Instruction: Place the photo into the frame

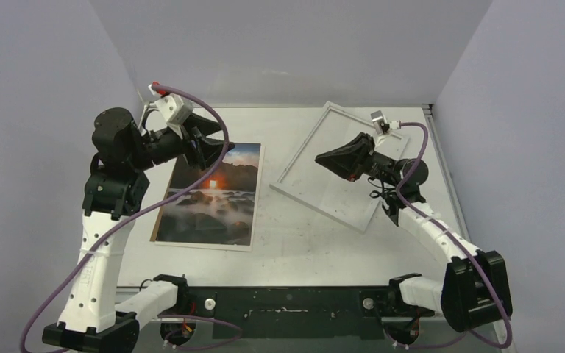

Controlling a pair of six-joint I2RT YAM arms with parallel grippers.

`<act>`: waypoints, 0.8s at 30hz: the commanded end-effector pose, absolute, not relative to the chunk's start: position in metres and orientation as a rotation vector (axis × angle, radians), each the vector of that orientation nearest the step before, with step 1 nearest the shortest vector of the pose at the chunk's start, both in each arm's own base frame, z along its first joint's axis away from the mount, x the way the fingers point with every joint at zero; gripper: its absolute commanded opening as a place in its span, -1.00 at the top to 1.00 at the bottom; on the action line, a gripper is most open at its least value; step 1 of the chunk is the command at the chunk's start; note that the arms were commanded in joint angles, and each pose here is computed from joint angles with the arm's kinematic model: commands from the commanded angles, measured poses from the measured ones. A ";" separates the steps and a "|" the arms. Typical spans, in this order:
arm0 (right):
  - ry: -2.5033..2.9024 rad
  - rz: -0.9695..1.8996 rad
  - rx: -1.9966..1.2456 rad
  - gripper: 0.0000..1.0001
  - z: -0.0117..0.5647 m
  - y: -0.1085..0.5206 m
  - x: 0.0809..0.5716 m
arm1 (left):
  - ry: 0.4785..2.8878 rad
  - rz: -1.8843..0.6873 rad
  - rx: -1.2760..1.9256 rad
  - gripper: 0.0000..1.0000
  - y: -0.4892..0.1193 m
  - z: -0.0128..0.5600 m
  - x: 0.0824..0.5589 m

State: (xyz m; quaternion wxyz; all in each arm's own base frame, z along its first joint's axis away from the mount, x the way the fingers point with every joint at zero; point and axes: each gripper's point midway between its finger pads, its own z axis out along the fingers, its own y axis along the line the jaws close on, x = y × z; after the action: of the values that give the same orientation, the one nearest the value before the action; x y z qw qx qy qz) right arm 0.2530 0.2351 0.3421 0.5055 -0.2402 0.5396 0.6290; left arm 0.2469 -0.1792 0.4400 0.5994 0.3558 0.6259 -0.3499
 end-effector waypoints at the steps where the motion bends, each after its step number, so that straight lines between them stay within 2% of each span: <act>1: 1.353 1.336 -0.535 0.89 0.355 0.230 0.277 | 1.523 -0.678 0.671 -0.17 -0.167 0.438 0.279; 2: 1.366 1.308 -0.515 0.89 0.359 0.228 0.281 | 1.561 -0.654 0.642 -0.29 -0.164 0.433 0.287; 4: 1.436 1.239 -0.435 0.89 0.360 0.219 0.297 | 1.657 -0.603 0.608 -0.74 -0.158 0.416 0.304; 6: 1.529 1.157 -0.329 0.89 0.354 0.206 0.314 | 1.731 -0.548 0.601 -0.99 -0.154 0.400 0.317; 8: 1.589 1.074 -0.243 0.89 0.351 0.192 0.328 | 1.784 -0.495 0.585 -0.93 -0.149 0.387 0.328; 13: 1.755 0.847 0.019 0.89 0.324 0.148 0.364 | 1.866 -0.411 0.613 -0.93 -0.153 0.353 0.350; 18: 1.869 0.751 0.199 0.89 0.290 0.114 0.376 | 1.953 -0.357 0.676 -0.93 -0.179 0.304 0.373; 24: 1.852 0.579 0.204 0.89 0.324 0.089 0.368 | 2.029 -0.349 0.785 -0.93 -0.230 0.237 0.398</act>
State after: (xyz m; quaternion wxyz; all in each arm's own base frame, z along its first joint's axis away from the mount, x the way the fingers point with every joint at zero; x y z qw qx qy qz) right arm 0.3701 0.1102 0.2698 0.5047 0.0896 0.8034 0.3031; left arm 0.3756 -0.2082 0.2683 0.4544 0.3005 0.8217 -0.1673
